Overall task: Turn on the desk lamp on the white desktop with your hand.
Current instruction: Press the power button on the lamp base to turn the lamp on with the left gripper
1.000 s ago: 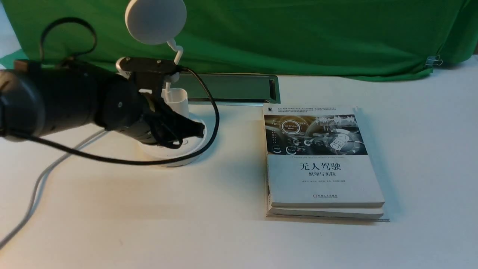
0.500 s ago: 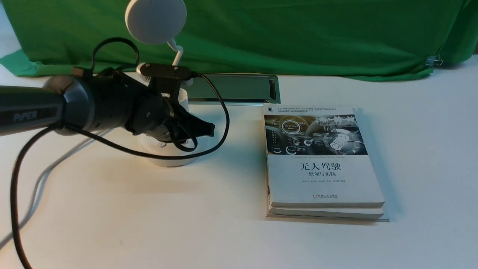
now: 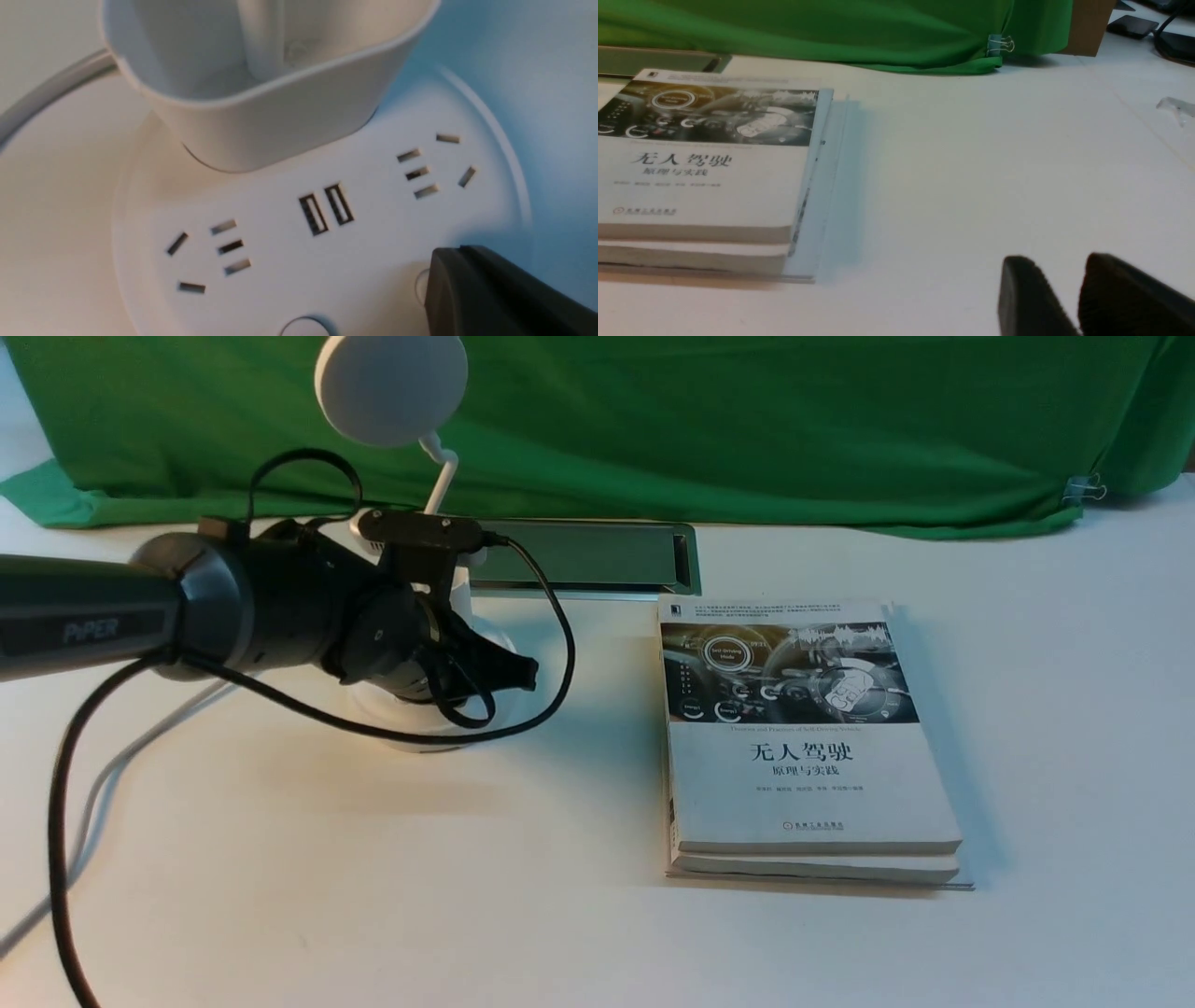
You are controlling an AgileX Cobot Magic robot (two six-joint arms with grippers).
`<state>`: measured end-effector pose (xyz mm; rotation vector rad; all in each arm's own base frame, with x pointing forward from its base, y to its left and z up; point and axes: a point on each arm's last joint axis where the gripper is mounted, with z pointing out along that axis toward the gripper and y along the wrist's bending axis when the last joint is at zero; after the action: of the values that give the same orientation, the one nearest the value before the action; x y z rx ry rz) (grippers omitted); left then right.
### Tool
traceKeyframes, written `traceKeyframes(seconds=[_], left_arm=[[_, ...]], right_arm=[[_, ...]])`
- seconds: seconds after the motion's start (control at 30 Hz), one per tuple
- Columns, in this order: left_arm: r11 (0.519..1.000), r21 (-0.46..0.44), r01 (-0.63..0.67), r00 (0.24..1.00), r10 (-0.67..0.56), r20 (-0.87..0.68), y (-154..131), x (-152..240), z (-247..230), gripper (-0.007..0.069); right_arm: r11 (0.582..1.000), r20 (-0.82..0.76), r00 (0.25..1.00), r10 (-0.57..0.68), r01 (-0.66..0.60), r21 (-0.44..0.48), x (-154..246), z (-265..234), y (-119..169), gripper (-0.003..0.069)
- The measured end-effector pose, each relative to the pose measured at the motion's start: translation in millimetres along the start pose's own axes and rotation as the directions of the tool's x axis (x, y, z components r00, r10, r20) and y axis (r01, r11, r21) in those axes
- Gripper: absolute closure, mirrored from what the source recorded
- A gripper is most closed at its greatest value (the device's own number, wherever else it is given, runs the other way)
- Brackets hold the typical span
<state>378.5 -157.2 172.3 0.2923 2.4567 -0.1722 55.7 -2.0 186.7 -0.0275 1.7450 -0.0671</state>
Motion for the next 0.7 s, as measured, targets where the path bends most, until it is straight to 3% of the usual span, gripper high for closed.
traceKeyframes(seconds=[0.37, 0.7], left_arm=[[0.999, -0.003, 0.033, 0.999, -0.033, -0.042, -1.2, 2.9, 7.5, 0.0624], [0.999, 0.009, 0.051, 0.999, -0.051, 0.015, -3.4, -6.0, -5.3, 0.0624]], right_arm=[[1.0, 0.001, 1.0, 0.0, 0.0, 0.0, -0.1, 0.0, 0.0, 0.0421], [1.0, 0.001, 1.0, 0.0, 0.0, 0.0, -0.1, 0.0, 0.0, 0.0421]])
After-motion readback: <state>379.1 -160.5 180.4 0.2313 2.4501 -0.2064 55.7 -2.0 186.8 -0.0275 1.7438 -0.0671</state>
